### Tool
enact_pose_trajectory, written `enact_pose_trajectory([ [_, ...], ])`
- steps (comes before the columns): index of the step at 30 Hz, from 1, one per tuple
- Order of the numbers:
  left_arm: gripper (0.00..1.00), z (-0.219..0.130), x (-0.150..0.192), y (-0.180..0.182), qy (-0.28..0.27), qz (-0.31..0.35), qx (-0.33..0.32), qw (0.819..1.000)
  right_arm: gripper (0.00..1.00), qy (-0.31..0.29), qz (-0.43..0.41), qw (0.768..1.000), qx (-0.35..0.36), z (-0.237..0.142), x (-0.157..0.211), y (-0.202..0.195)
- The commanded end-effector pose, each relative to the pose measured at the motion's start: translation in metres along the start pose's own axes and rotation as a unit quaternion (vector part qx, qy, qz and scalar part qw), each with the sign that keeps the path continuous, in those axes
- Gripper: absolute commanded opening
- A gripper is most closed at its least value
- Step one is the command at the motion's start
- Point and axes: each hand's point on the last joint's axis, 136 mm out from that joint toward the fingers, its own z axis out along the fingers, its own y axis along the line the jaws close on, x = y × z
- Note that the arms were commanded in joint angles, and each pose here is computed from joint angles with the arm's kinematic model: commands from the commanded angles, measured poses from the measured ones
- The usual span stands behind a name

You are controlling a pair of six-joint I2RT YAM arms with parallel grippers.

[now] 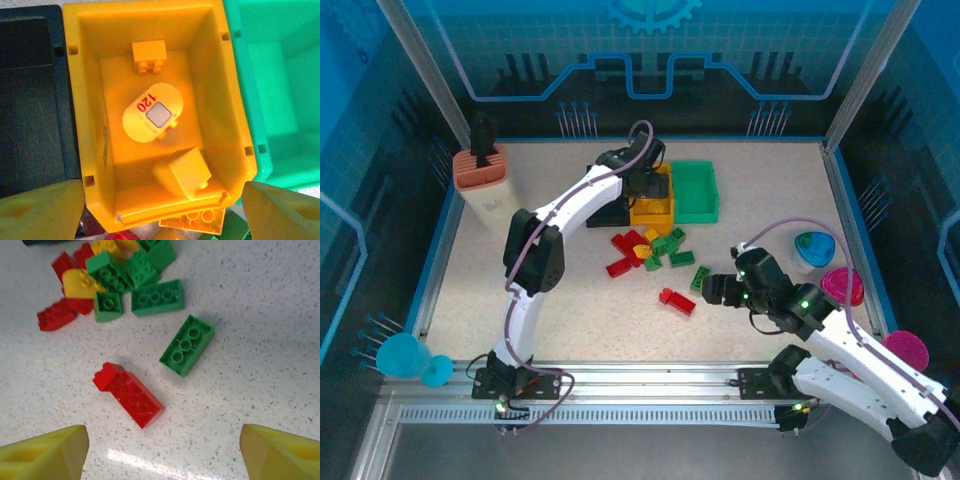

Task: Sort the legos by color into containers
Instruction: Place the lego in the container, then pick up the lego from the bottom-center of the table.

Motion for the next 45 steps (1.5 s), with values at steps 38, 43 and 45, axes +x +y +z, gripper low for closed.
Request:
enact_pose_trajectory([
  [38, 0.79, -0.180, 0.237, 0.120, -0.048, -0.067, 0.084, 0.993, 0.68, 0.222, -0.282, 0.933, 0.011, 0.109, 0.055, 0.058],
  [43, 0.79, -0.181, 0.244, 0.125, -0.048, -0.068, 0.084, 0.993, 0.67, 0.232, -0.292, 0.927, 0.028, 0.123, 0.059, 0.052],
  [45, 0.79, -0.180, 0.246, 0.126, -0.046, -0.071, 0.083, 0.993, 0.65, 0.242, -0.296, 0.924, 0.035, 0.127, 0.062, 0.050],
])
